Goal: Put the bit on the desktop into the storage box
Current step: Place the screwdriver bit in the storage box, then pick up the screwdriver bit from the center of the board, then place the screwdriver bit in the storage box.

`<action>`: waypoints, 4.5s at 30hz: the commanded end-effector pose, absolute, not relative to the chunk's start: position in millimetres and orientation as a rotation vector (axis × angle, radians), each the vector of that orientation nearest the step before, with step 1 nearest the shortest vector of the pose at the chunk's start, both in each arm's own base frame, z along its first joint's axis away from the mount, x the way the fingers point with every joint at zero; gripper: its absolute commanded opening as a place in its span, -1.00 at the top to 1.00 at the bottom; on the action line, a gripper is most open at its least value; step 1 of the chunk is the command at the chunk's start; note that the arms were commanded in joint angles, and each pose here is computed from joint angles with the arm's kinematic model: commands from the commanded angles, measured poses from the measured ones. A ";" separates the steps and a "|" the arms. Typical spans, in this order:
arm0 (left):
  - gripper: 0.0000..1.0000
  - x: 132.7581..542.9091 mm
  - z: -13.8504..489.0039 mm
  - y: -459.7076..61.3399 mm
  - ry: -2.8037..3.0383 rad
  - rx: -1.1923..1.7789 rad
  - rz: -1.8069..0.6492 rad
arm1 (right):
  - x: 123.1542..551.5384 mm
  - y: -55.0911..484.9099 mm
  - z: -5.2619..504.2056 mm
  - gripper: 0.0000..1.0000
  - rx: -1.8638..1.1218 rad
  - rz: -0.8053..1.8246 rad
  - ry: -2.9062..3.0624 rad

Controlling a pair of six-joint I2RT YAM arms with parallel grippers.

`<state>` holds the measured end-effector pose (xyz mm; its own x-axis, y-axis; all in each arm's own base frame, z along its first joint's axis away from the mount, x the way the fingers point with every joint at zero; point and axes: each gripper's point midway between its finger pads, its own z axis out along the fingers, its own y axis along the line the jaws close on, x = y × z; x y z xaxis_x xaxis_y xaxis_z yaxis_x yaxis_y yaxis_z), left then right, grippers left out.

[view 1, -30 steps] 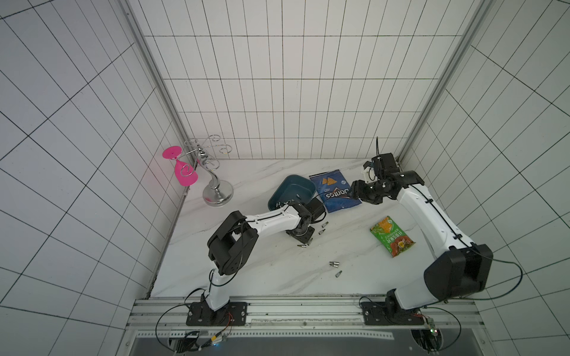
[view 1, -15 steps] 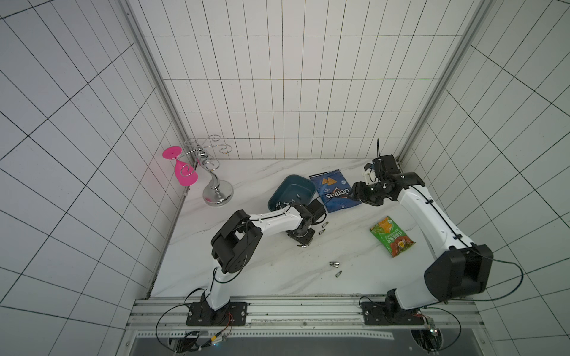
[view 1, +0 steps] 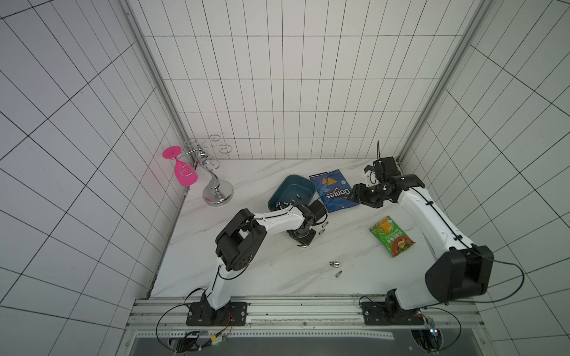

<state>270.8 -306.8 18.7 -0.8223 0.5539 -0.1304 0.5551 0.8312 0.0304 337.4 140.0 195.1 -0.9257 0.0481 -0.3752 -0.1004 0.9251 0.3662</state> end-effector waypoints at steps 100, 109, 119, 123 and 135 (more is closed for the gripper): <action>0.82 476.7 22.2 -258.7 2.819 0.321 0.010 | 317.7 221.6 42.5 -0.17 0.043 0.199 3.108; 0.52 469.5 34.6 -258.4 2.811 0.324 -0.012 | 317.1 226.2 34.9 -0.14 0.024 0.181 3.120; 0.39 465.4 73.4 -255.7 2.750 0.294 -0.055 | 316.6 227.4 30.4 -0.05 -0.001 0.151 3.132; 0.29 461.3 95.2 -253.1 2.717 0.281 -0.074 | 312.6 228.1 27.5 0.01 -0.023 0.141 3.142; 0.18 434.0 136.8 -228.8 2.675 0.225 -0.077 | 304.5 218.5 12.2 0.17 -0.110 0.026 3.194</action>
<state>435.9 -235.0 124.6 -0.8938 0.1693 -0.4152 0.1911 0.9815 -0.0111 310.1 225.5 21.3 -0.9990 -0.0409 0.0192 -0.0393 0.9963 0.0767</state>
